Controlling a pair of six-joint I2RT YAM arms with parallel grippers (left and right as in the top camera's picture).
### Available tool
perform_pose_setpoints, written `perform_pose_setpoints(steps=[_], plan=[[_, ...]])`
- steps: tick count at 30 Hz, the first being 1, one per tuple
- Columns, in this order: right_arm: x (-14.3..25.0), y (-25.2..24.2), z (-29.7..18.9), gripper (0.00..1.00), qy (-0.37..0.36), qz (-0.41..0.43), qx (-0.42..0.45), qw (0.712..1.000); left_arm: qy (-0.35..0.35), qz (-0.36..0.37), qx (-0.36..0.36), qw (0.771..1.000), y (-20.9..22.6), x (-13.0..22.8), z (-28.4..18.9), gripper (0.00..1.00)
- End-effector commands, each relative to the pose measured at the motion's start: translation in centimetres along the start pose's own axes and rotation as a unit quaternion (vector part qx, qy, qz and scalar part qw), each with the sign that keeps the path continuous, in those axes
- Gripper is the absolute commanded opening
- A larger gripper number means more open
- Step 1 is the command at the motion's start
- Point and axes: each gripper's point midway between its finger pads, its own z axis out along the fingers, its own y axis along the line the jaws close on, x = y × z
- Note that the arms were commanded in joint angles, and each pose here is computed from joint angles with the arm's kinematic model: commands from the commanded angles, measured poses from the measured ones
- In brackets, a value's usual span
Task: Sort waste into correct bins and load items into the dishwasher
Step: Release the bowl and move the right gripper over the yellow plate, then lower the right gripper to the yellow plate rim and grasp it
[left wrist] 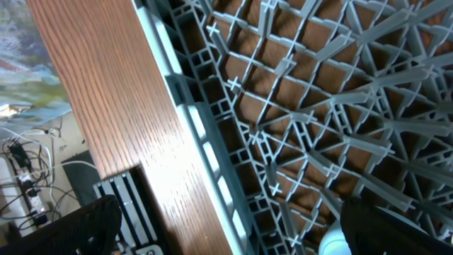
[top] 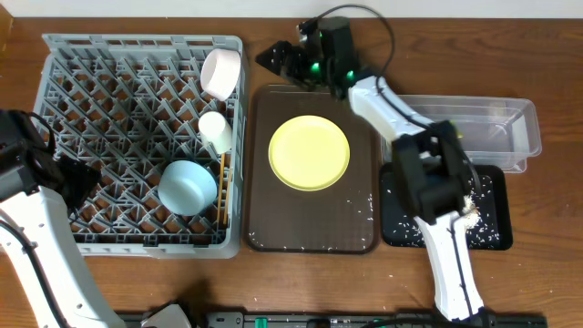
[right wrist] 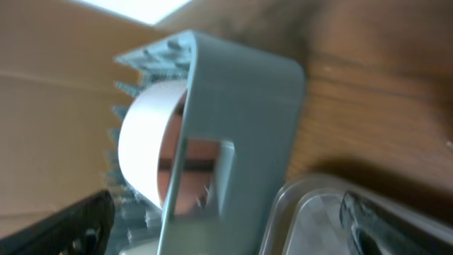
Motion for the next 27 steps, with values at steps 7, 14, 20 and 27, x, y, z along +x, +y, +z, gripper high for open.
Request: perform_pose_setpoints(steps=[7,14,20,27], plan=[[1.6,0.4,-10.8,0.99,0.04,-0.22,0.26,0.939,-0.005,-0.003,-0.005,1.0,0.3,-0.2,-0.2,1.0],[8.7,-4.9,-14.0,0.96,0.189,-0.146,0.351,0.905,-0.005,-0.003,-0.005,1.0,0.3,-0.2,-0.2,1.0],[13.1,-4.6,-11.7,0.81,0.241,-0.14,0.312,0.908,-0.005,-0.003,-0.005,1.0,0.3,-0.2,-0.2,1.0],[18.3,-4.8,-6.6,0.49,0.252,-0.204,0.283,0.903,-0.005,-0.003,-0.005,1.0,0.3,-0.2,-0.2,1.0]])
